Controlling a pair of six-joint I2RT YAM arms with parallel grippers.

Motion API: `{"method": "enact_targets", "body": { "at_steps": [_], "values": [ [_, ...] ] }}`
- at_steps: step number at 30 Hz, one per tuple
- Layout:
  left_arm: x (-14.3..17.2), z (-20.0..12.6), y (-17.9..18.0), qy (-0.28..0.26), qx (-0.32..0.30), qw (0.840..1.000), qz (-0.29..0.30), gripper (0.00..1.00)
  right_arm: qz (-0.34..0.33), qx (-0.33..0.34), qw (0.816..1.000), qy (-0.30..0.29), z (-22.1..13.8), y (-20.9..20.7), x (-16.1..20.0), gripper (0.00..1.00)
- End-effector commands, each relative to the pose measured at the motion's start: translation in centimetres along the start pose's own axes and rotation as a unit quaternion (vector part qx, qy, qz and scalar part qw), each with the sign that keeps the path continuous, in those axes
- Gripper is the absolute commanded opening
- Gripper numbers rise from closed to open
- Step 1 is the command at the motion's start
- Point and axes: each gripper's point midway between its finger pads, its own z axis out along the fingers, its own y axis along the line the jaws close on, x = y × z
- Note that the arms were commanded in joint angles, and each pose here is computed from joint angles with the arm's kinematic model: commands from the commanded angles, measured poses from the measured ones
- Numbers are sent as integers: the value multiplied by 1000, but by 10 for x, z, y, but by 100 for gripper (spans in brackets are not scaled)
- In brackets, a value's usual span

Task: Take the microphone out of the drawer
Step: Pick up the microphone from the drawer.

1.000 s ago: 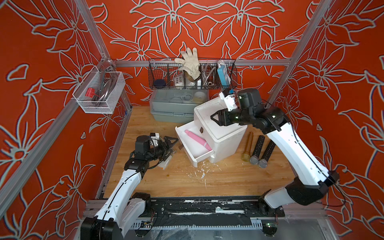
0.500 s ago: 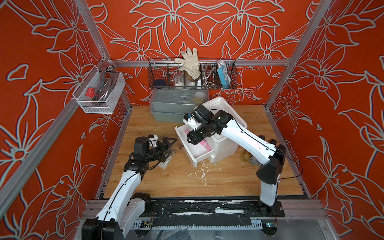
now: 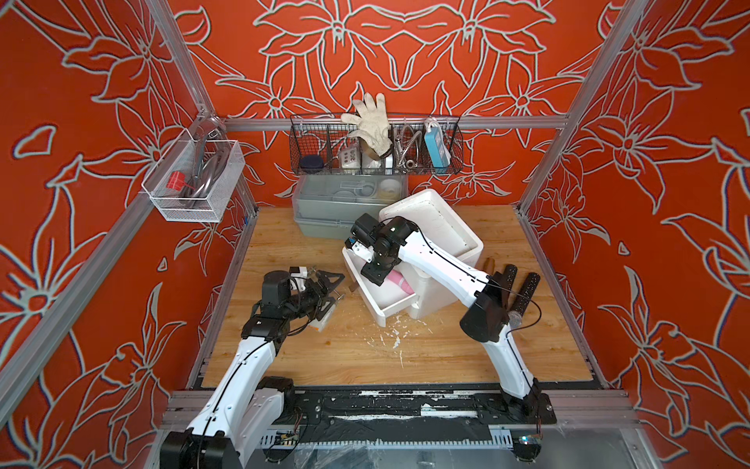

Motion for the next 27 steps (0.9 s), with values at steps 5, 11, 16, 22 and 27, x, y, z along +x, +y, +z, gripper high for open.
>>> {"method": "enact_targets", "body": {
  "at_steps": [5, 11, 16, 22, 27],
  "values": [
    [-1, -2, -6, -3, 12, 1000, 11, 100, -30, 88, 994, 51, 15, -36, 14, 67],
    [-1, -2, -7, -3, 15, 1000, 12, 100, -32, 111, 992, 57, 27, -42, 11, 68],
    [-1, -3, -9, -4, 17, 1000, 12, 100, -29, 122, 989, 80, 45, -44, 16, 68],
    [-1, -4, -11, -5, 21, 1000, 14, 100, -15, 114, 989, 95, 59, -44, 21, 68],
    [-1, -5, -11, -6, 22, 1000, 14, 100, 20, 66, 993, 92, 65, -40, 24, 64]
  ]
}}
